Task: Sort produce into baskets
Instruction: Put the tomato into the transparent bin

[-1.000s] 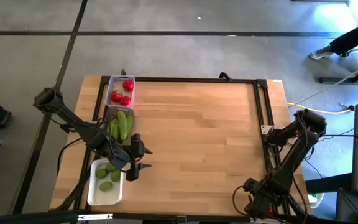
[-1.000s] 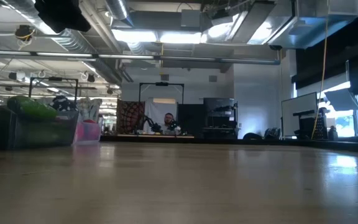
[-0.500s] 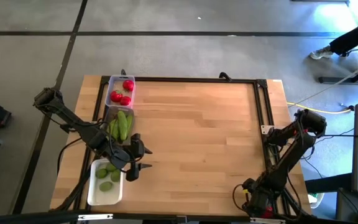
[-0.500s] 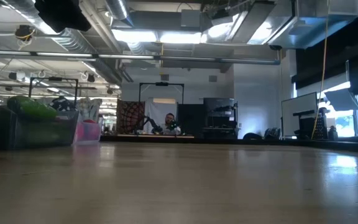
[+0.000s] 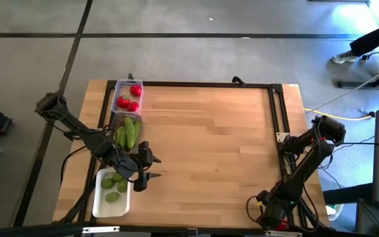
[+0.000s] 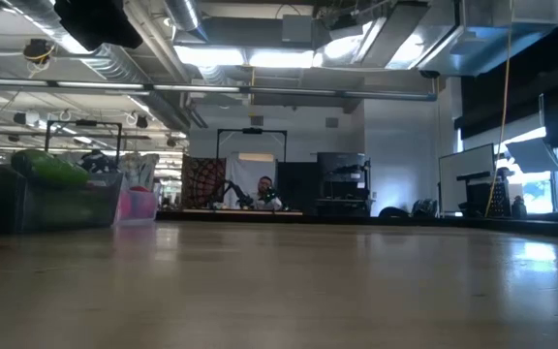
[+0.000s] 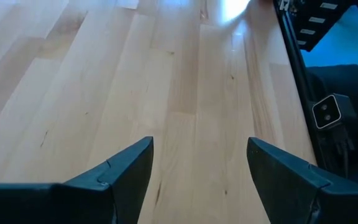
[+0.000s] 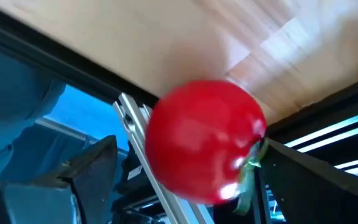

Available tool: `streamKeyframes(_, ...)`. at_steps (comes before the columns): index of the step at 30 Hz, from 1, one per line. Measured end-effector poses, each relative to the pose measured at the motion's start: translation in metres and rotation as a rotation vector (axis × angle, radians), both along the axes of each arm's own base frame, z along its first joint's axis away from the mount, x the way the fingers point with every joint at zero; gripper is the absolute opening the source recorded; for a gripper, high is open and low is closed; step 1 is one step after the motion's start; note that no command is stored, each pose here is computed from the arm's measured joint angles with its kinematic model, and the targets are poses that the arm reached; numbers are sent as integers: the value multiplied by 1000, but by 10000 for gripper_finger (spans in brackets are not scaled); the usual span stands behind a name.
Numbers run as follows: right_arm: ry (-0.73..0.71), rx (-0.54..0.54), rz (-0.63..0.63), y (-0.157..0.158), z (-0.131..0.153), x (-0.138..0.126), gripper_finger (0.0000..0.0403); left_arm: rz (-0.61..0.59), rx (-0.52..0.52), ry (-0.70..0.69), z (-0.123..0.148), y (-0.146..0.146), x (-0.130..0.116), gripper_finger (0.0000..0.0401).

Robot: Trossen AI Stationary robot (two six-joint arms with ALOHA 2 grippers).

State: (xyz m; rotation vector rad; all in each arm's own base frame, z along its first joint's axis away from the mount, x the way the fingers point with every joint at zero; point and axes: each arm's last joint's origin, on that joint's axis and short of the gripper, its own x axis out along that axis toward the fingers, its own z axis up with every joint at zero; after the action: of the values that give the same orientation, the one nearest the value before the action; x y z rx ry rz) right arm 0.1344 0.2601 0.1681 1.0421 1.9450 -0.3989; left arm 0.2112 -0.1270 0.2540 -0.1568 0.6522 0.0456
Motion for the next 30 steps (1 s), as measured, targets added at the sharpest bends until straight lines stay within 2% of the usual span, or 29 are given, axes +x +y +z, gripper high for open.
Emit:
streamKeyframes(5,21,24,56,2,-4,0,320,-5,8,-1,0,0,0,255)
streamKeyframes(10,36,67,135,8,-16,1,265,-19,18,-14,1,-1,1,255)
streamKeyframes(18,9,68,161,4,-17,7,185,-18,21,-15,1,0,1,255)
streamKeyframes(24,-112,40,188,0,-10,20,175,-11,31,-18,1,0,1,255)
streamKeyframes(30,-286,-116,230,-22,0,41,175,3,77,-32,2,2,2,255)
